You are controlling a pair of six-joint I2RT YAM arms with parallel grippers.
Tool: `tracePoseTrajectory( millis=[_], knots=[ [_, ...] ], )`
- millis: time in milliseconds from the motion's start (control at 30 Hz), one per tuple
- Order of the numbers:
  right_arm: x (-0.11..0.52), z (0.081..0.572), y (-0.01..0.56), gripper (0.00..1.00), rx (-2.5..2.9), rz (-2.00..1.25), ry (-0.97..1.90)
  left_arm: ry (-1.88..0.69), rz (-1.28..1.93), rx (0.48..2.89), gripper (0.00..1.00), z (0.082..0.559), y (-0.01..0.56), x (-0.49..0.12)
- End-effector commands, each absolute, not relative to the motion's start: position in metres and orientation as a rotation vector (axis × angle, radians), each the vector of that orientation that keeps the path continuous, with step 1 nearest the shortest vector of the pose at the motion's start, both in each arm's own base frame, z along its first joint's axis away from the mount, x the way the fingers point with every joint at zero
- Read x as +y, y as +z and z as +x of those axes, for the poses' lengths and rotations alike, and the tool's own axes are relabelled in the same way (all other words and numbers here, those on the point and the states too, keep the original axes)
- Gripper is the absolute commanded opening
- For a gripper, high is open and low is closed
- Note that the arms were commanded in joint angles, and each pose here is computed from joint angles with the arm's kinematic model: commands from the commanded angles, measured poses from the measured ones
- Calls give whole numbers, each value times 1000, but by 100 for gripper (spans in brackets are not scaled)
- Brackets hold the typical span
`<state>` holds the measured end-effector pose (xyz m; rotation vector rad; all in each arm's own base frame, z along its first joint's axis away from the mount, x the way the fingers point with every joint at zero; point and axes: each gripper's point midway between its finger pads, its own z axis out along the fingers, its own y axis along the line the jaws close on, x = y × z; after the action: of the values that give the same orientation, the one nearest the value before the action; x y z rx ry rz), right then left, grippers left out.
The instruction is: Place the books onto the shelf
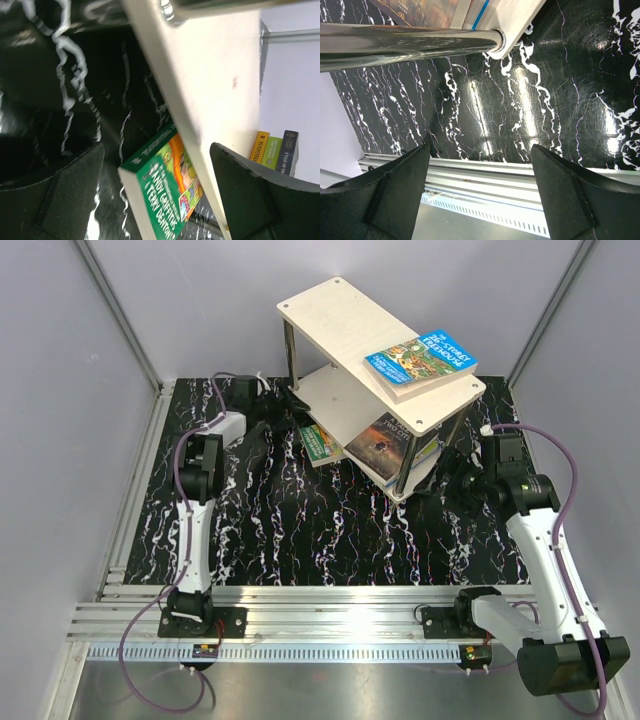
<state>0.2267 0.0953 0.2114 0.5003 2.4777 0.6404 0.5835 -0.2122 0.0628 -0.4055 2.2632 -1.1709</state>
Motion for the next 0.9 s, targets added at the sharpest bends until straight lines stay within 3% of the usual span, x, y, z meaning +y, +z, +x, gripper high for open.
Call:
tracePoseTrajectory(
  millis=[0, 467, 533, 600, 633, 667, 700, 733, 800, 867],
  knots=[
    [95, 230, 211, 89, 2473, 502, 626, -1236, -255, 2187, 91, 590, 80, -229],
    [95, 222, 204, 89, 2489, 501, 629, -1363, -134, 2311, 82, 535, 34, -241],
    [96, 220, 203, 89, 2493, 493, 636, -1400, -141, 2339, 72, 520, 35, -244],
    [95, 217, 202, 89, 2498, 495, 634, -1417, -183, 2397, 57, 466, 52, -246],
    [95, 215, 204, 89, 2491, 489, 633, -1433, -151, 2360, 55, 440, 61, -250],
    [92, 215, 207, 89, 2484, 478, 611, -1418, -152, 2433, 56, 388, 51, -248],
    [91, 211, 207, 89, 2490, 473, 603, -1352, -64, 2390, 57, 367, 83, -254],
    [89, 209, 209, 89, 2477, 468, 596, -1282, -22, 2456, 67, 343, 76, -248],
    [94, 208, 212, 90, 2458, 438, 636, -1164, -68, 2545, 75, 320, 67, -230],
    [111, 212, 218, 90, 2423, 377, 771, -1093, -103, 2563, 80, 326, 60, -210]
  ],
)
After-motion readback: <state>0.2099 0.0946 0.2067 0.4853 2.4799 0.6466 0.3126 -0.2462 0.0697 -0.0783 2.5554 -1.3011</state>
